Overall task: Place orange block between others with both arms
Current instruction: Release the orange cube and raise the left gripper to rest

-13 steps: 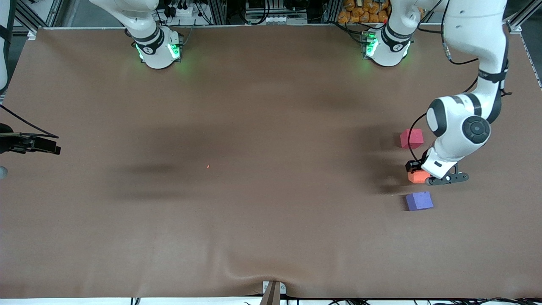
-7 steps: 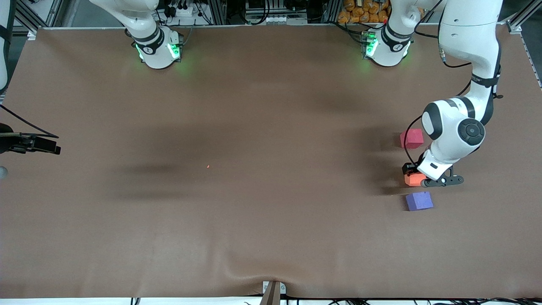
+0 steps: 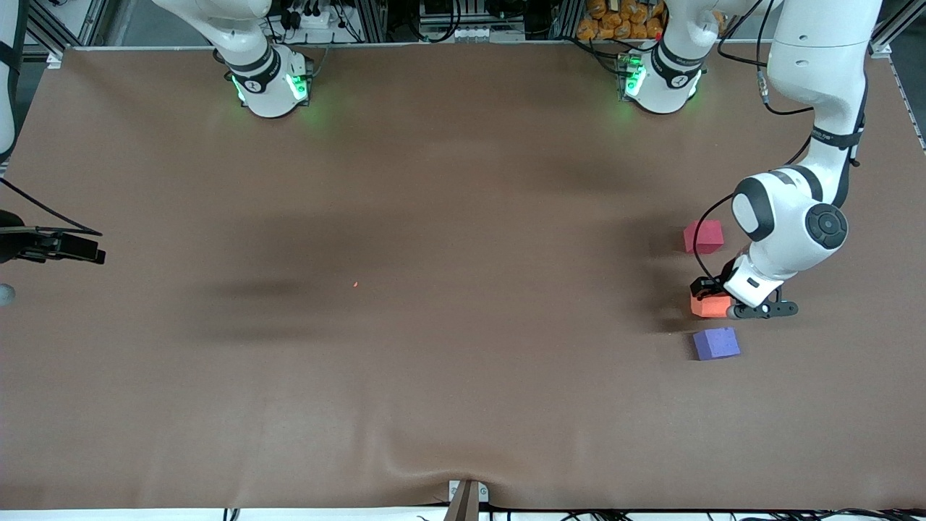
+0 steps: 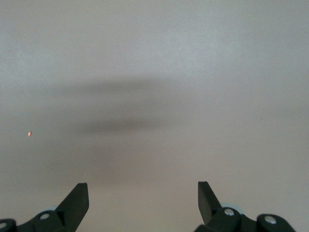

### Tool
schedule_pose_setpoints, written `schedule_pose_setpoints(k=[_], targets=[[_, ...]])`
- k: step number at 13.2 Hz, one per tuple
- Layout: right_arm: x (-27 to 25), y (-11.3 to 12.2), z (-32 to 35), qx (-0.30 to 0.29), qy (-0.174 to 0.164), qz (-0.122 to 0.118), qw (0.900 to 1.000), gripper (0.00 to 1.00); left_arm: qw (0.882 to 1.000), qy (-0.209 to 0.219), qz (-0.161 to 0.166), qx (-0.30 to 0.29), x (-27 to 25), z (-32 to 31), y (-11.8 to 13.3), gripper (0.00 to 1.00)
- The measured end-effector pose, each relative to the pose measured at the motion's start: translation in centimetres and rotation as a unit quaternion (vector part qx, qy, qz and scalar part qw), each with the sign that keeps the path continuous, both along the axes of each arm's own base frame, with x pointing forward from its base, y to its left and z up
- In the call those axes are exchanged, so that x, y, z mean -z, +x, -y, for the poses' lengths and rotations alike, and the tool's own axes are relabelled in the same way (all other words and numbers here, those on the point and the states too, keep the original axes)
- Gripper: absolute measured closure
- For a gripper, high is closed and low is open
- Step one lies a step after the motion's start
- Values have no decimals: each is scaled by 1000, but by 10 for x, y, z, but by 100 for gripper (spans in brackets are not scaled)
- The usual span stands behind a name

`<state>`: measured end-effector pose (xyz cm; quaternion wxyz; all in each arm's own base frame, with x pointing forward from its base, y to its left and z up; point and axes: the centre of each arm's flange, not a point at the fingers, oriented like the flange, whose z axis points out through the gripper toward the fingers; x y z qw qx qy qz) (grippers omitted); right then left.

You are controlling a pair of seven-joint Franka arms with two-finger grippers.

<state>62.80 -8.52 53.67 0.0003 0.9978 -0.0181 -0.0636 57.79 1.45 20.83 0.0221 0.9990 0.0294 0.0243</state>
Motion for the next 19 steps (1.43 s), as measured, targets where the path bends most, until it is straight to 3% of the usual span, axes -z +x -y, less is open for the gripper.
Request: schedule_pose_setpoints(k=[7,10,12,15,19], targets=[[0,0,-1,-1,0,1,1000,0,999,-6,-38,-1,14,-1,-9,46],[-1,0,-1,-1,0,1,1000,0,997,-9,-76,4,37,5,-22,17],[-1,0,-1,-1,0,1,1000,0,997,-9,-81,5,42,6,-23,0],[-1,0,-1,-1,0,1,1000,0,997,-27,-77,10,4,12,-8,0],[-1,0,-1,-1,0,1,1000,0,994,-74,-84,7,-106,-4,13,0]])
